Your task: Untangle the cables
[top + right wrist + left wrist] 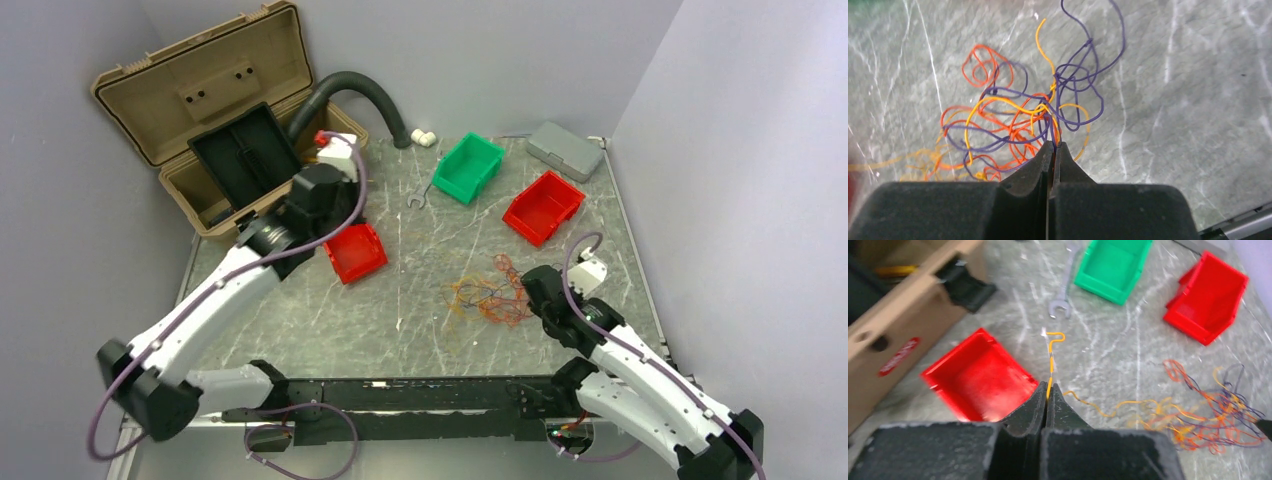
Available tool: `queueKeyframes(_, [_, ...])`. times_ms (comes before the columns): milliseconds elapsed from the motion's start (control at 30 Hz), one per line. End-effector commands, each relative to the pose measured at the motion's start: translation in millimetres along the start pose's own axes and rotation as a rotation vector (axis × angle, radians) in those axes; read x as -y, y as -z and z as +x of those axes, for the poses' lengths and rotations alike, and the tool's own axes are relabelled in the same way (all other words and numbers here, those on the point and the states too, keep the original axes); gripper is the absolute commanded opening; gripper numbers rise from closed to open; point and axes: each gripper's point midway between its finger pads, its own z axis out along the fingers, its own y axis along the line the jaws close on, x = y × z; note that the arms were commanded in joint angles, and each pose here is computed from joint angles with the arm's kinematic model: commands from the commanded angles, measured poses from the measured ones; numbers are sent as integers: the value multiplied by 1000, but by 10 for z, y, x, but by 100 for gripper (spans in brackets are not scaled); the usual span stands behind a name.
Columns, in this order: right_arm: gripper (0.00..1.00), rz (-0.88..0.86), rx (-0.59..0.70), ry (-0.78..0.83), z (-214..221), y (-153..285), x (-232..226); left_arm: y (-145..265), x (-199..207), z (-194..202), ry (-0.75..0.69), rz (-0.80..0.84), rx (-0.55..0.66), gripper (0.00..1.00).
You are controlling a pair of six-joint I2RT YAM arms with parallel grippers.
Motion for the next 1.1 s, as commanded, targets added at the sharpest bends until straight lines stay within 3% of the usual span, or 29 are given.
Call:
queueKeyframes(0, [0,62,112,-77,-344,155,132,425,-702,101,-23,-283,3,0])
queueKeyframes(133, [0,52,120,-63,-396,188,109,776,-1093,-19,25,-420,69,0])
queueKeyframes(233, [4,2,86,12,-333,166,-1,916,-1156,-112,40,-419,110,0])
queueKeyframes(267, [12,-53,72,67,-318,164,-111,909,-1080,-144,28,-366,124,0])
queueKeyframes(300, [36,-107,61,92,-309,176,-227,897,-909,-164,9,-257,136,0])
queueKeyframes(367, [63,-209,41,168,-266,200,-404,864,-650,-197,4,-104,162,0])
queueKeyframes(467, [84,-326,26,216,-236,267,-600,870,-489,-188,18,-13,162,0])
queueKeyframes(667, [87,-613,-14,418,-137,494,-1089,823,-300,-120,-5,91,115,0])
queueKeyframes(833, [87,-904,-84,580,105,706,-1569,872,-308,-151,4,85,122,0])
queueKeyframes(1000, [87,-1032,-114,602,300,629,-1910,978,-411,-226,-5,27,132,0])
queueKeyframes(1067, [88,-1022,-199,591,450,528,-1996,1032,-457,-257,-12,2,137,0])
